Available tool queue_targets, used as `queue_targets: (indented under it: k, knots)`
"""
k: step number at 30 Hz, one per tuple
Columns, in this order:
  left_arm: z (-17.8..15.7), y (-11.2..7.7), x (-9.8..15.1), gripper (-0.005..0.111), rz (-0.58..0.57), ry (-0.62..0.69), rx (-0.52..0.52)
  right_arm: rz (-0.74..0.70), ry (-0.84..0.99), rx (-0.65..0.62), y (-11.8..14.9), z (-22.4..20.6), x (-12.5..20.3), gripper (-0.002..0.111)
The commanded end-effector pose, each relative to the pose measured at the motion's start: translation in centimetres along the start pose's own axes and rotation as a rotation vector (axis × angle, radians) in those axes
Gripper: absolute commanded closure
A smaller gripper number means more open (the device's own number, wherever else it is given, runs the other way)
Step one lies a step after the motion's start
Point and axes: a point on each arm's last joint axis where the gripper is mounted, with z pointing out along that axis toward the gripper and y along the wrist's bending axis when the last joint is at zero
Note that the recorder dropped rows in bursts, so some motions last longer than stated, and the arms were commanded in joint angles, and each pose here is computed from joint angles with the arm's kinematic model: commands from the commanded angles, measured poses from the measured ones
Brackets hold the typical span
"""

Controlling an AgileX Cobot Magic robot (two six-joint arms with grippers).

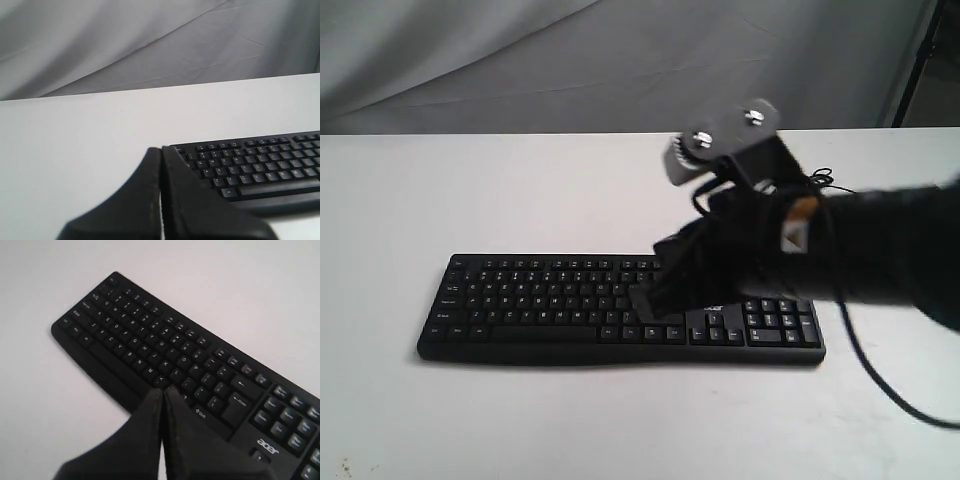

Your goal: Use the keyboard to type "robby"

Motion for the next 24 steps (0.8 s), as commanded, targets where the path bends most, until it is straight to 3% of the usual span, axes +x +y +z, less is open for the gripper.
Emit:
queue_targets:
  k: [1, 6, 14, 21, 24]
  knots:
    - [0.0, 0.0, 0.1, 0.107, 0.003, -0.007, 0.005, 0.067, -0.199, 0.035, -0.9, -2.4, 3.1, 0.108]
    - [0.0, 0.0, 0.1, 0.107, 0.003, -0.007, 0.005, 0.174, -0.212, 0.046, -1.3, -3.7, 5.2, 0.108]
    - [0.0, 0.0, 0.1, 0.107, 0.003, -0.007, 0.005, 0.194, -0.312, 0.035, -1.7, -8.0, 8.0, 0.108]
    - [0.0, 0.0, 0.1, 0.107, 0.003, -0.007, 0.005, 0.382, -0.501, 0.21, -5.0, -11.9, 11.9, 0.108]
    - [0.0, 0.0, 0.1, 0.107, 0.003, -0.007, 0.005, 0.383, -0.601, 0.322, -6.0, -14.0, 12.5, 0.108]
